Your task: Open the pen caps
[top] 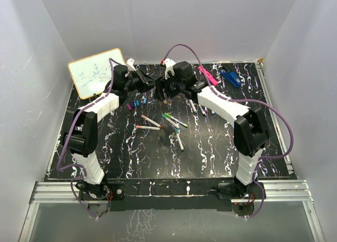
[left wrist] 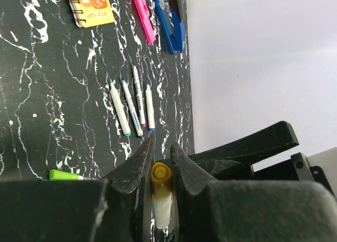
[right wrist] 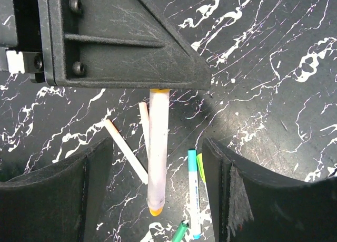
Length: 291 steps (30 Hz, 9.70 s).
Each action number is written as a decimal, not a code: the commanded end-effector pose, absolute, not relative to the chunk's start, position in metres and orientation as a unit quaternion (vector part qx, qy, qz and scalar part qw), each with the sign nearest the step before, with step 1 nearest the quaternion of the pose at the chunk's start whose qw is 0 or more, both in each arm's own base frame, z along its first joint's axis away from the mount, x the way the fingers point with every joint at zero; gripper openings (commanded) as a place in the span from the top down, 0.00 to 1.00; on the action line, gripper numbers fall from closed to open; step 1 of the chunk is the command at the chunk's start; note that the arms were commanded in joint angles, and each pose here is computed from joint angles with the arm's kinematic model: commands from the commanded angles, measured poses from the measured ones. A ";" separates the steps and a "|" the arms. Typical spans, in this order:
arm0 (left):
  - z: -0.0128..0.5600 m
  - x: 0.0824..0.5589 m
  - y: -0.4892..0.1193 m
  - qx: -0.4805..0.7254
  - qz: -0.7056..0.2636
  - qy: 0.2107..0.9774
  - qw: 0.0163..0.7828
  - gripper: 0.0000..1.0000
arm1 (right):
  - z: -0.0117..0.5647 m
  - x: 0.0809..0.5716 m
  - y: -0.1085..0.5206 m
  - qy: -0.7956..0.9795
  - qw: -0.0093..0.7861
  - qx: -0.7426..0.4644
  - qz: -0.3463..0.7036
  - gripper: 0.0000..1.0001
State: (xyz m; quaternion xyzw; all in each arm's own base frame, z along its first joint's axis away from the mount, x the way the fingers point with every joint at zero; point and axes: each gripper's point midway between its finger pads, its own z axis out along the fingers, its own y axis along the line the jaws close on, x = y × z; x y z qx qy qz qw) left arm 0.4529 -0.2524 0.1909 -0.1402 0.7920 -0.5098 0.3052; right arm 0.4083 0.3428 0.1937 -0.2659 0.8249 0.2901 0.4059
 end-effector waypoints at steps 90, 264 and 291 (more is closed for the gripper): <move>0.037 0.481 -0.205 -0.008 -0.082 0.962 0.259 1.00 | 0.057 0.493 0.237 0.894 0.392 -0.197 0.090 0.82; 0.189 0.445 -0.272 -0.089 -0.452 0.830 0.314 0.55 | 0.246 0.401 0.328 0.795 0.478 -0.258 0.272 1.00; 0.200 0.439 -0.278 -0.075 -0.472 0.821 0.311 1.00 | 0.218 0.402 0.332 0.813 0.445 -0.261 0.269 0.44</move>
